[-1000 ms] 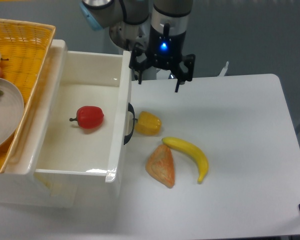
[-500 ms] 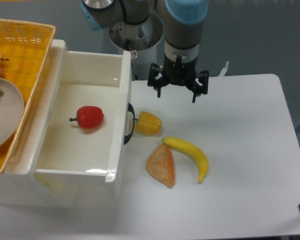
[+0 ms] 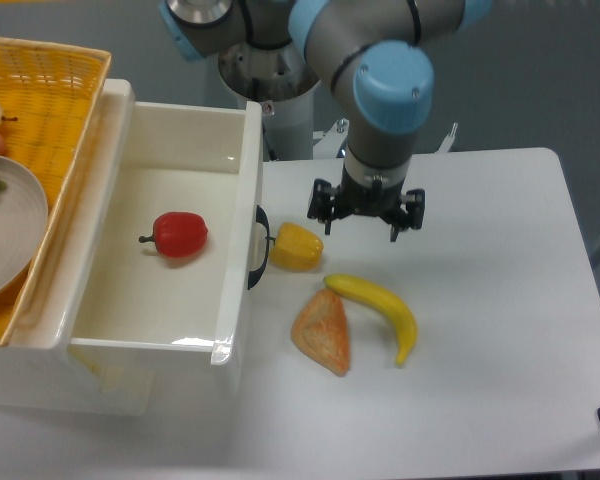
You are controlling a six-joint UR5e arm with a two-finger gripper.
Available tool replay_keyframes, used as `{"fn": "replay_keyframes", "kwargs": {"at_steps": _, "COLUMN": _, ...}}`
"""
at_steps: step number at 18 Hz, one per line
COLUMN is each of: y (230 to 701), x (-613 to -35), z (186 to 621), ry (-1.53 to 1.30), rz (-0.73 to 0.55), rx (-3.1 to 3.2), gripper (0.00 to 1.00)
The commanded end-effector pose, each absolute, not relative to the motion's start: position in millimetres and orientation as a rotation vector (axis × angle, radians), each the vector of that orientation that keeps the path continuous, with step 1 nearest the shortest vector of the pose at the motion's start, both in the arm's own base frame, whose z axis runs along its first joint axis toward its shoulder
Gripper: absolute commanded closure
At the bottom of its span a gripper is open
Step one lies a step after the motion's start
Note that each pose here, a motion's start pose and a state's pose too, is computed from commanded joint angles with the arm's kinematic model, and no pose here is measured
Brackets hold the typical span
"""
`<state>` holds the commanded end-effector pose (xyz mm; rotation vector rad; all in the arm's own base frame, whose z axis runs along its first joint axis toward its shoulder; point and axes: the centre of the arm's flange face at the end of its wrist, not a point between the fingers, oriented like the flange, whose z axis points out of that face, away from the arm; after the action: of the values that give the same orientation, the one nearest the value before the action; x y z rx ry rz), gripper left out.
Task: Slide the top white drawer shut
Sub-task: 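Move the gripper down beside the drawer front near its black handle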
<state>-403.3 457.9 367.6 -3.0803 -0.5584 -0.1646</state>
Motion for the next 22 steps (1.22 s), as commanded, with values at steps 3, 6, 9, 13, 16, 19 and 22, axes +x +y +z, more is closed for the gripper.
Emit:
{"fn": "replay_keyframes", "kwargs": {"at_steps": 3, "y": 462.5, "x": -406.1, "z": 352.2, "ry": -0.56, "rz": -0.208, "rx": -3.088, "gripper": 0.0}}
{"fn": "replay_keyframes", "kwargs": {"at_steps": 6, "y": 467.5, "x": -409.0, "z": 337.6, "ry": -0.563, "rz": -0.26, "rx": -3.082, "gripper": 0.0}}
{"fn": "replay_keyframes", "kwargs": {"at_steps": 9, "y": 470.6, "x": -413.6, "z": 322.4, "ry": -0.565, "rz": -0.285, "rx": -3.097, "gripper": 0.0}}
{"fn": "replay_keyframes", "kwargs": {"at_steps": 13, "y": 476.8, "x": -415.0, "z": 305.6, "ry": -0.554, "rz": -0.322, "rx": -3.113, "gripper": 0.0}}
{"fn": "replay_keyframes", "kwargs": {"at_steps": 16, "y": 483.5, "x": -407.7, "z": 303.1, "ry": -0.534, "rz": -0.34, "rx": -3.11, "gripper": 0.0}}
{"fn": "replay_keyframes", "kwargs": {"at_steps": 19, "y": 490.7, "x": -395.6, "z": 297.1, "ry": -0.511, "rz": -0.385, "rx": -3.102, "gripper": 0.0}}
{"fn": "replay_keyframes", "kwargs": {"at_steps": 22, "y": 495.7, "x": -390.5, "z": 291.8, "ry": -0.494, "rz": -0.401, "rx": -3.107, "gripper": 0.0}}
